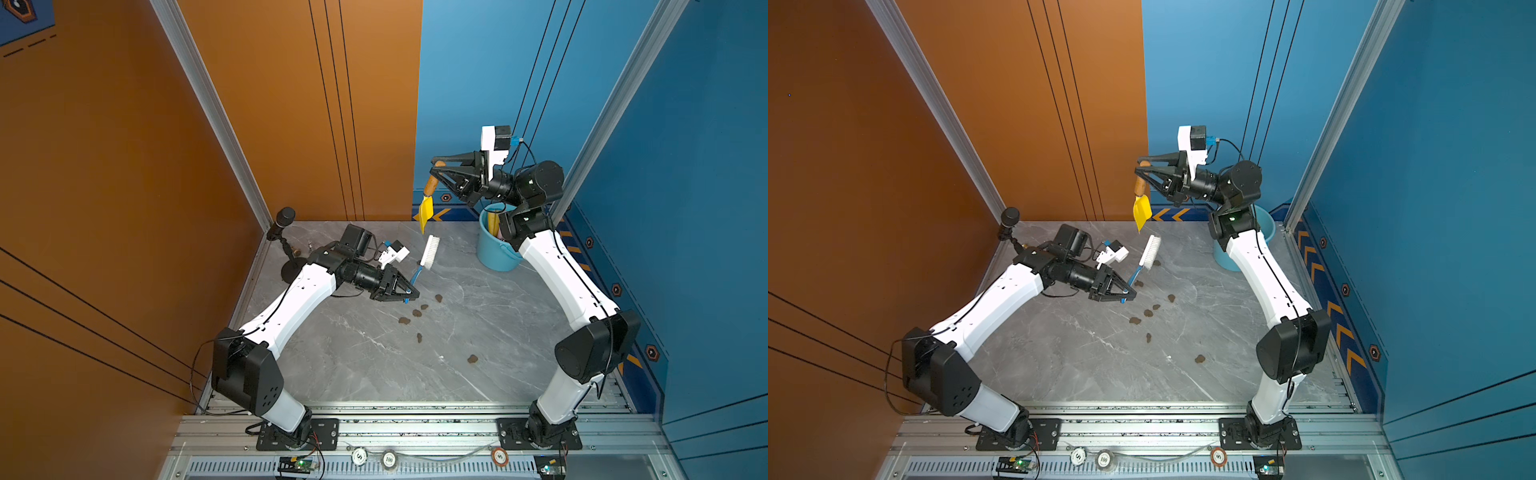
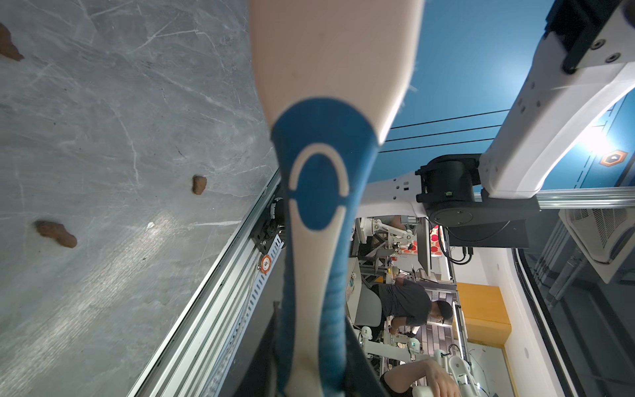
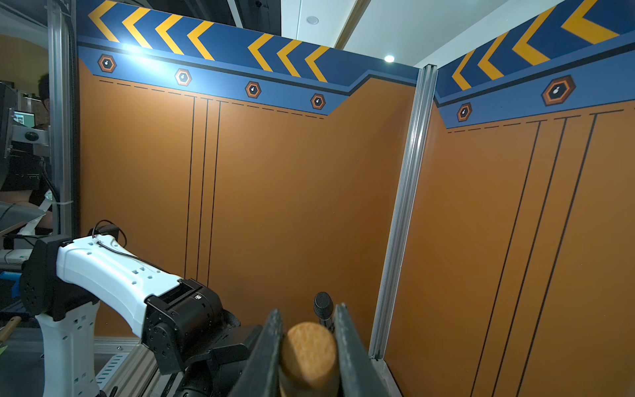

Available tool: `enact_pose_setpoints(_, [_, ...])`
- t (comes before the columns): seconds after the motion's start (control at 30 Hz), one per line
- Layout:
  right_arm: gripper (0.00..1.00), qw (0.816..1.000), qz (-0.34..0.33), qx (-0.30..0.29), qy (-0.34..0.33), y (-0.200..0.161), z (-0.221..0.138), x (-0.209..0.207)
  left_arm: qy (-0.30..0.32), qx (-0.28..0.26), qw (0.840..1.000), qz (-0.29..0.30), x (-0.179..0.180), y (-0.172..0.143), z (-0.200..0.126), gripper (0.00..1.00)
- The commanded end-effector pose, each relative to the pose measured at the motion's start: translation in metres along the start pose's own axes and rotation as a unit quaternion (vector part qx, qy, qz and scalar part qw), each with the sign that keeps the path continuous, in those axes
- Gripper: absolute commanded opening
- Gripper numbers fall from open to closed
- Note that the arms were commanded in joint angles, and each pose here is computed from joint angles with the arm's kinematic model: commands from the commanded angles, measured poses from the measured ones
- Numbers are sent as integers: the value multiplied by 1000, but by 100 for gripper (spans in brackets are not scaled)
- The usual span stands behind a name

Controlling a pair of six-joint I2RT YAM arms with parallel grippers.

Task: Brush the soil off the hand trowel and place it into the bucket
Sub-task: Brush off the soil from the hand trowel, then place the hand trowel in the bucket.

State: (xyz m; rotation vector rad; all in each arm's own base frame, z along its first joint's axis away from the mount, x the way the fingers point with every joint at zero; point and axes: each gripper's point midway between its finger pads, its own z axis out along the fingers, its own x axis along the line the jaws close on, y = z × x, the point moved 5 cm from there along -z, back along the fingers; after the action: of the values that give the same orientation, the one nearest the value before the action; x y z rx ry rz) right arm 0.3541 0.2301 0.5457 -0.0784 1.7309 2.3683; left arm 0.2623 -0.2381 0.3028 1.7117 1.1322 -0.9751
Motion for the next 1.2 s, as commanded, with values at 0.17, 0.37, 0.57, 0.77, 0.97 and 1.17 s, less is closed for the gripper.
enact_pose_setpoints(0.17, [6,1000,-15,-12,12,13,2,6,-23,-159,987,31,-24,35,-78,0])
enact_pose_setpoints(0.37, [6,1000,3,1,16,-2,11,0,-56,-120,989,69,-47,27,-67,0])
enact_pose_setpoints(0.57, [6,1000,9,-6,25,-6,19,-3,-80,-36,995,50,-28,7,-18,0])
enact_pose_setpoints(0.77, [6,1000,15,-14,15,0,15,-6,-18,-23,999,-34,34,-12,2,0])
enact_pose_setpoints(0.97, [10,997,32,-8,-75,-13,-4,-29,168,-41,983,-56,81,-25,-4,0])
enact_pose_setpoints(1.17, [6,963,39,7,-266,-50,-46,-80,344,-108,930,-70,118,-22,-25,0])
